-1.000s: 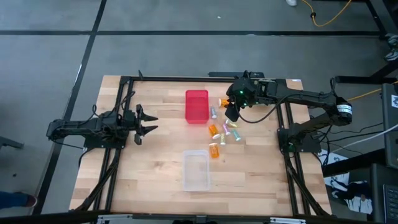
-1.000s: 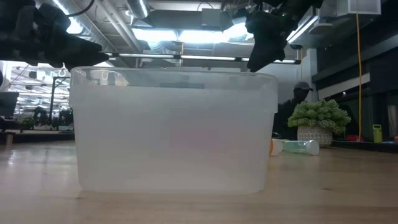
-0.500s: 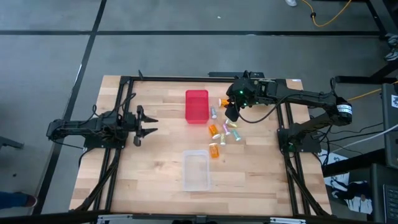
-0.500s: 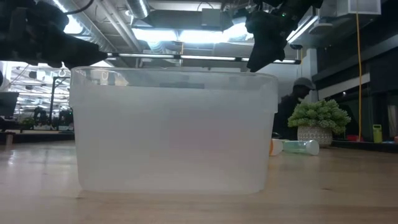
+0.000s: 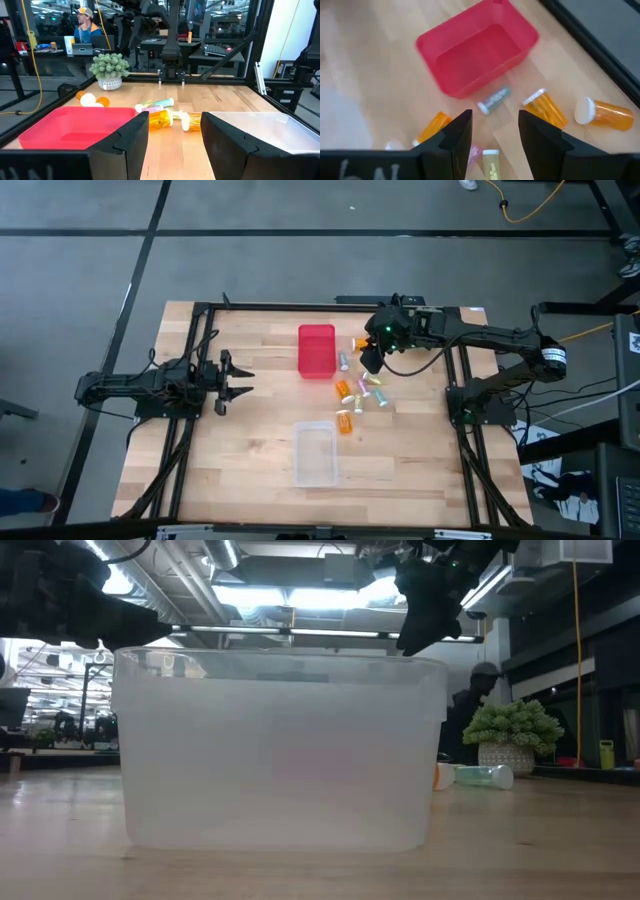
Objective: Pick and place medicine bottles into bin by pill shape (circle, oval)
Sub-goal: Put the small yellow pill bottle into the transparent bin, then put the small blue pill bottle into the transparent bin
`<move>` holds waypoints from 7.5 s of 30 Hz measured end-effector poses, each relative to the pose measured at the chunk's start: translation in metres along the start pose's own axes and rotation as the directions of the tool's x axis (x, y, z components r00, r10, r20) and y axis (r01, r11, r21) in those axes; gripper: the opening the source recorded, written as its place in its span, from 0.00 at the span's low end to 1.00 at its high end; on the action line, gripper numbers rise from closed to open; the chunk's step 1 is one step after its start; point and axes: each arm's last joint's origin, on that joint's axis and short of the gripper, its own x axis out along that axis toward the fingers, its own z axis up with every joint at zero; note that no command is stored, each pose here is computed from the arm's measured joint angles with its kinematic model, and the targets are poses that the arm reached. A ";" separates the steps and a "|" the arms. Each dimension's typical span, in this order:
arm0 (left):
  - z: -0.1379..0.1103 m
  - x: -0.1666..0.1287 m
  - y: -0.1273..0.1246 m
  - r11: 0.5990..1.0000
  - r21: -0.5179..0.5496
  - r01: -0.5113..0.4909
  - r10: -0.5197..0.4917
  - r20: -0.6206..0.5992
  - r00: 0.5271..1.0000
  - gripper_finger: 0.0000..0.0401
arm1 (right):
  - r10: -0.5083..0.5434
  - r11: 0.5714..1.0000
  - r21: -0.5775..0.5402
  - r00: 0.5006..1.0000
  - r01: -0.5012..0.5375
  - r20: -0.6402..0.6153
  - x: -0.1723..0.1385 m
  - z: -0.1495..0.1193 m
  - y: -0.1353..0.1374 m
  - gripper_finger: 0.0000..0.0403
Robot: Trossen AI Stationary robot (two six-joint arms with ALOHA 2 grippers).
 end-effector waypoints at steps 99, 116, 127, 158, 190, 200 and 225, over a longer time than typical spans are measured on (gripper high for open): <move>0.000 0.000 0.000 1.000 0.022 -0.001 0.001 -0.001 1.000 0.43 | 0.180 0.982 -0.036 0.981 -0.183 -0.070 0.088 -0.047 0.035 0.25; 0.000 0.000 0.000 1.000 0.022 -0.002 0.002 -0.001 1.000 0.43 | 0.762 0.517 -0.539 0.644 -0.665 -0.065 0.056 -0.047 0.132 0.25; 0.000 0.000 0.000 1.000 0.022 -0.001 0.001 -0.001 1.000 0.43 | 0.743 0.560 -0.494 0.667 -0.665 -0.054 0.099 -0.060 0.147 0.25; 0.000 0.000 0.000 1.000 0.022 -0.001 0.001 -0.001 1.000 0.43 | 0.753 0.560 -0.495 0.657 -0.664 -0.029 0.104 -0.059 0.149 0.32; 0.000 0.000 0.000 1.000 0.023 -0.001 0.001 -0.001 1.000 0.43 | -0.060 0.975 0.187 0.956 0.117 -0.289 -0.002 -0.085 0.052 0.33; 0.000 0.000 0.000 1.000 0.023 -0.001 0.001 -0.001 1.000 0.43 | -0.056 0.951 0.278 0.958 0.137 -0.280 0.000 -0.084 0.052 0.34; 0.000 0.000 0.000 1.000 0.023 -0.002 0.002 -0.001 1.000 0.43 | -0.171 0.926 0.242 0.895 0.289 -0.412 0.062 -0.103 0.062 0.59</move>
